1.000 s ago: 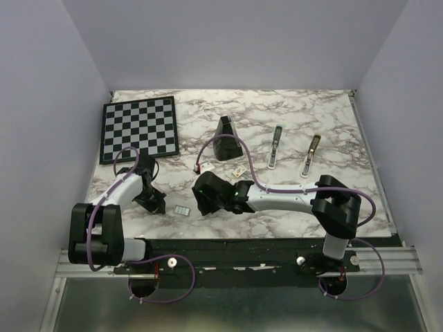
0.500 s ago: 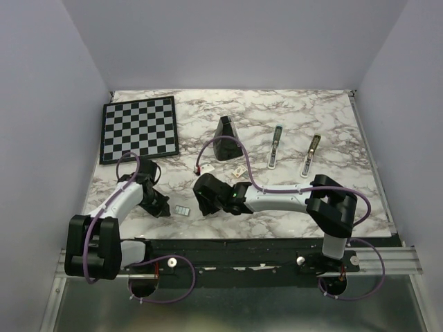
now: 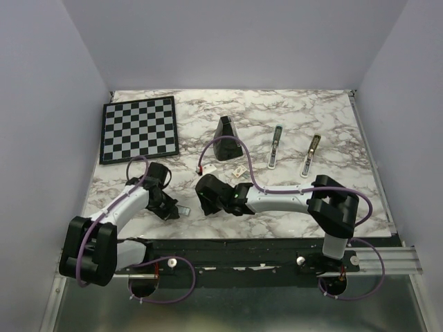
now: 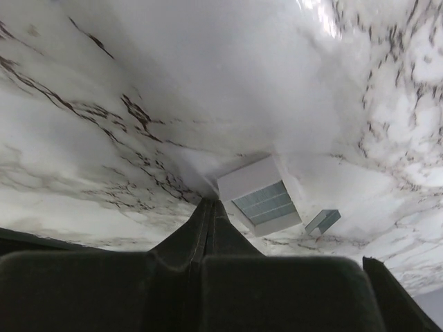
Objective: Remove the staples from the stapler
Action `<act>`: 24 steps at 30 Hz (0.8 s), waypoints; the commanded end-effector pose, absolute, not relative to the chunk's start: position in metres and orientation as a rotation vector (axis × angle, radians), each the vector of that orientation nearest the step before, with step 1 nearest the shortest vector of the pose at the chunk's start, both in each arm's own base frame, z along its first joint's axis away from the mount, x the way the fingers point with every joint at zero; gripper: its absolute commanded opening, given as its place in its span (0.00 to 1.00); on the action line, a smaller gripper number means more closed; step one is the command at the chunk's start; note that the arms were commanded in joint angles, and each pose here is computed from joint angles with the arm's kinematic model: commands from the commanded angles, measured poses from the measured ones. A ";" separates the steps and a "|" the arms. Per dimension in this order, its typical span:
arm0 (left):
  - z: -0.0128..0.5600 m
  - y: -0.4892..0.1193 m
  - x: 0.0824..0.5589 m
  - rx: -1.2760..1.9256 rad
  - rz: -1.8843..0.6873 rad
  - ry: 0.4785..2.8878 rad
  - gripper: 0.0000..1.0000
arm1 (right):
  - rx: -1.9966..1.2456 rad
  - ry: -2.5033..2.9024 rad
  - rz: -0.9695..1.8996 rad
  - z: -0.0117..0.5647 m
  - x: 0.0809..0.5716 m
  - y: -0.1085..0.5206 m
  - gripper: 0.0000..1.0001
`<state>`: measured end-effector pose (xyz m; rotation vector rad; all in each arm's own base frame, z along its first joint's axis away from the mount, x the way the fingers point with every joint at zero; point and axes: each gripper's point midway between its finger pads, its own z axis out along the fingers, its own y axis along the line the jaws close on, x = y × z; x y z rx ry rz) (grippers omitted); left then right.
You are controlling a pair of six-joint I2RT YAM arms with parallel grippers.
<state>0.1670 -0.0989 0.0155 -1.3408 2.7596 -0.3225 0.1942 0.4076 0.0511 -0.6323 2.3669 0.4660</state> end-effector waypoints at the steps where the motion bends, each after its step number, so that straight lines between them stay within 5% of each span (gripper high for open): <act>1: 0.015 -0.112 0.156 -1.367 -0.340 2.761 0.00 | -0.583 2.326 0.473 0.061 0.197 0.409 0.50; 11: 0.059 -0.074 0.187 -1.259 -0.095 2.596 0.00 | -0.609 2.328 0.590 0.063 0.185 0.421 0.44; 19: 0.075 -0.035 0.234 -1.103 -0.040 2.555 0.00 | -0.762 2.231 0.868 0.079 0.149 0.466 0.13; 24: 0.080 -0.035 0.265 -0.898 -0.164 2.524 0.00 | -0.793 2.245 0.910 0.067 0.140 0.487 0.06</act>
